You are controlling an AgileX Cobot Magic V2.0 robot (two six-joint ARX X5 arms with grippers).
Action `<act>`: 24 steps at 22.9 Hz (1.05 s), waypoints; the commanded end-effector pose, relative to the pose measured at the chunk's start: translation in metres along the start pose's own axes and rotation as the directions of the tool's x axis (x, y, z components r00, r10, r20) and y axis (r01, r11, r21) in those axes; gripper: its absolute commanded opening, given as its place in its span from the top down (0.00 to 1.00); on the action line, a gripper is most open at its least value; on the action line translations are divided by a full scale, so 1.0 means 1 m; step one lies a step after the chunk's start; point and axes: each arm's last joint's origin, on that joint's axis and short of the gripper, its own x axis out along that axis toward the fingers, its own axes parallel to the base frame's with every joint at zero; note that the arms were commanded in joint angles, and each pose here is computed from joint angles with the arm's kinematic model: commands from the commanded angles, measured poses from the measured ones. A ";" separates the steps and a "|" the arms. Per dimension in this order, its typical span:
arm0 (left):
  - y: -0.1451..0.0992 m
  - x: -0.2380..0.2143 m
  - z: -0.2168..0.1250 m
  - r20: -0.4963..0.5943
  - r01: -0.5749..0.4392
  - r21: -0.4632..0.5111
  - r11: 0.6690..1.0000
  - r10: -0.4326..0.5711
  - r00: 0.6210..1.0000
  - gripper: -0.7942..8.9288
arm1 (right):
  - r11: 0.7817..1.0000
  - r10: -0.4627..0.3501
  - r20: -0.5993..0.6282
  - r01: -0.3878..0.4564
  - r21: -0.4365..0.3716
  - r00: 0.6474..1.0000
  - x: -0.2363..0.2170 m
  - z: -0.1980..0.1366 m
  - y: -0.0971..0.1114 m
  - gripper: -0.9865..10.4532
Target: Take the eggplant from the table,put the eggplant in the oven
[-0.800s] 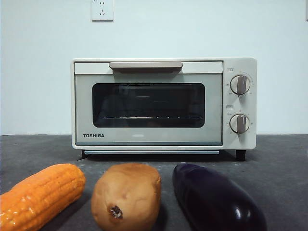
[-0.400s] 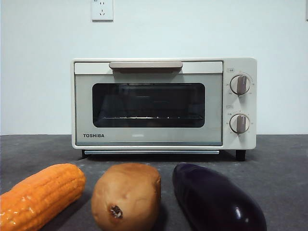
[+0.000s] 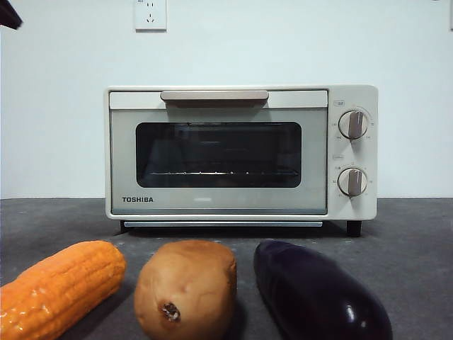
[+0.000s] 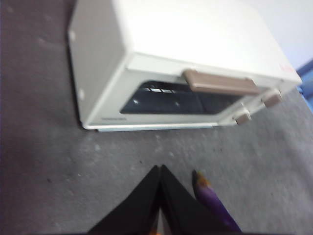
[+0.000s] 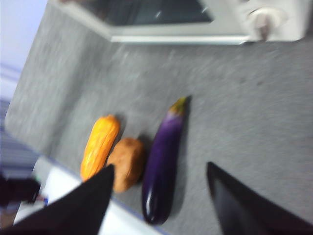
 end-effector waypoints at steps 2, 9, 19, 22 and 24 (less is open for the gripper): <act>-0.006 0.005 0.004 -0.017 0.038 0.044 0.998 -0.038 0.999 0.91 | 0.994 0.062 -0.088 -0.069 -0.083 0.994 0.017 0.003 0.014 0.58; -0.016 0.010 0.001 -0.055 0.091 0.070 0.993 -0.087 0.995 0.91 | 0.977 -0.198 -0.243 0.171 -0.129 0.950 0.086 -0.007 0.043 0.58; -0.018 0.011 0.000 -0.061 0.099 0.076 0.992 -0.095 0.994 0.91 | 0.919 -0.384 -0.346 0.316 -0.237 0.856 0.202 -0.035 0.055 0.58; -0.018 0.011 0.000 -0.061 0.099 0.077 0.992 -0.094 0.994 0.91 | 0.916 -0.395 -0.367 0.327 -0.233 0.842 0.221 -0.039 0.050 0.59; -0.018 0.011 0.000 -0.061 0.099 0.080 0.992 -0.094 0.994 0.91 | 0.917 -0.394 -0.384 0.326 -0.232 0.835 0.229 -0.041 0.047 0.63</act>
